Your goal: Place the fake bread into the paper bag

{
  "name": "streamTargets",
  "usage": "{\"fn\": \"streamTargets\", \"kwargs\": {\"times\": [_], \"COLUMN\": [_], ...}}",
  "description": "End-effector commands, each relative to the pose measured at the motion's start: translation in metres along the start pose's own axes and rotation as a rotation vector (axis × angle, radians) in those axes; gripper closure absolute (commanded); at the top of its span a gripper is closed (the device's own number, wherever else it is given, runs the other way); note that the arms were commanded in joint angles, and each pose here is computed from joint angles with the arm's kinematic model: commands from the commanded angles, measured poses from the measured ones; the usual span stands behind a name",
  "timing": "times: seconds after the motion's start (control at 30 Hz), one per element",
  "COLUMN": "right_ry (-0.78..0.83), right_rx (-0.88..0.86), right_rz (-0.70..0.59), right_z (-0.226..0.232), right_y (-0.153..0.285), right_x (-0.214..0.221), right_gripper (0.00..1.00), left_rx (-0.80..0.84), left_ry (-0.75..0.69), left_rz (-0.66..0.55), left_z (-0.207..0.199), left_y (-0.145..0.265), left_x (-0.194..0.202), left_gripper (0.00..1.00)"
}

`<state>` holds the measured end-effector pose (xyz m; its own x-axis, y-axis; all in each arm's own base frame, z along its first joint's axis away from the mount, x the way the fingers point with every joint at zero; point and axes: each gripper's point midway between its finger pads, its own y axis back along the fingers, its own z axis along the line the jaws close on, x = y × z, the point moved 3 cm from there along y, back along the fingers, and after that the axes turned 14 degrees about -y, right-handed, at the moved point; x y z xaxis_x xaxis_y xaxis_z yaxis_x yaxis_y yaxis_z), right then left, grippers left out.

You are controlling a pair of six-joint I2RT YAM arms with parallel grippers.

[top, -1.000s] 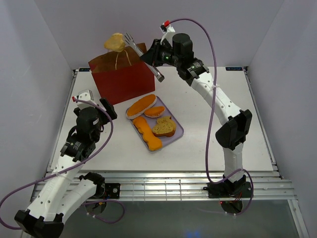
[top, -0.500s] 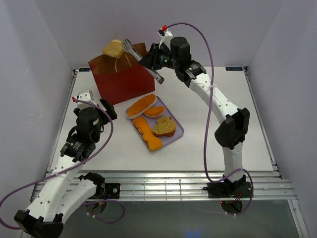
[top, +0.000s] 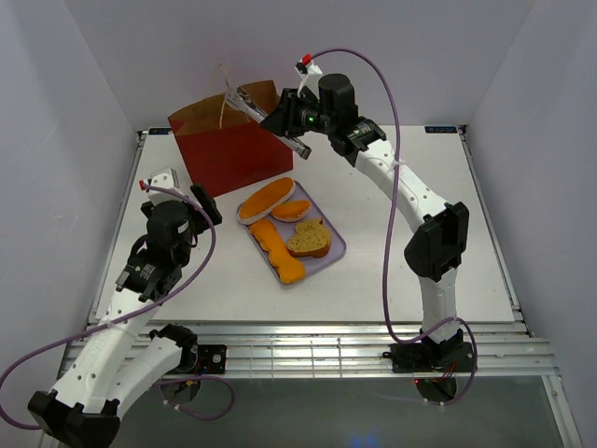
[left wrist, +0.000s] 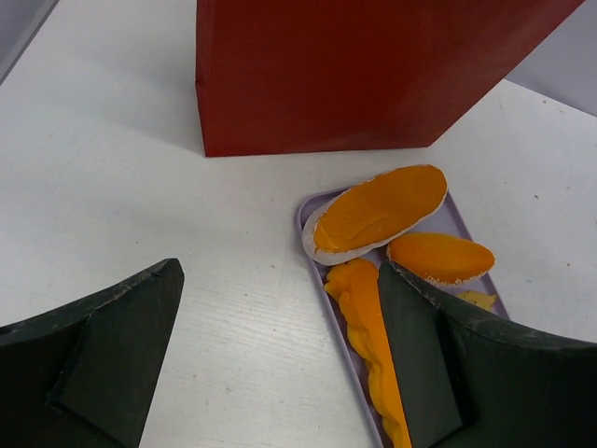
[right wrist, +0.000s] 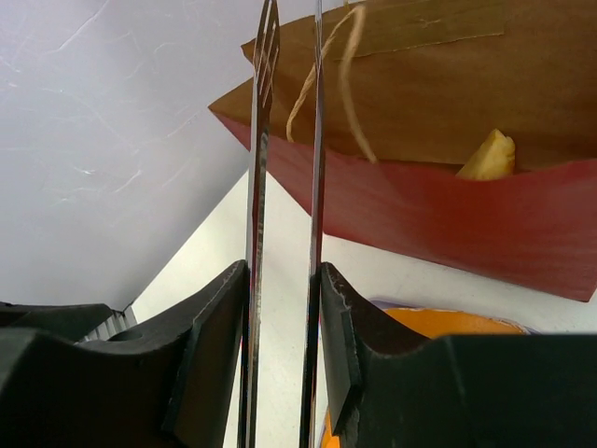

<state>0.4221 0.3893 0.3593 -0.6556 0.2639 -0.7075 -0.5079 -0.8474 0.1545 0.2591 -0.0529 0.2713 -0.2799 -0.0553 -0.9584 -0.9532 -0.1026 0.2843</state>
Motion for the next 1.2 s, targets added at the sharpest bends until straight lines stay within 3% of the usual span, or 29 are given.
{"fn": "streamTargets", "kwargs": {"times": [0.0,0.53,0.83,0.87,0.9,1.17], "right_ry": [0.07,0.14,0.136,0.139,0.139,0.071], "right_rx": [-0.097,-0.128,0.02,0.037,0.045,0.191], "right_rz": [-0.094,-0.147,-0.055,-0.048,-0.048,0.052], "right_z": [0.042,0.089,0.046,0.04,0.035,-0.031], "right_y": [0.023,0.088,0.131,0.134,0.137,0.161], "right_x": [-0.035,-0.055,0.009,0.016,0.023,0.103], "right_gripper": [0.58,0.57,0.55,0.54,0.54,0.53], "left_rx": [-0.009,-0.044,-0.057,-0.055,-0.055,-0.075], "left_ry": [-0.007,-0.017,-0.023,-0.023,-0.023,-0.027], "left_rz": [-0.006,-0.019,-0.03,-0.033,-0.034,-0.034], "left_z": [0.002,0.007,0.011,0.011,0.011,0.014], "left_y": [0.0,0.0,0.003,0.003,0.004,0.003], "left_x": [0.001,-0.001,-0.004,-0.004,-0.005,-0.005], "left_gripper": [0.04,0.02,0.02,0.1,0.11,0.04]}}
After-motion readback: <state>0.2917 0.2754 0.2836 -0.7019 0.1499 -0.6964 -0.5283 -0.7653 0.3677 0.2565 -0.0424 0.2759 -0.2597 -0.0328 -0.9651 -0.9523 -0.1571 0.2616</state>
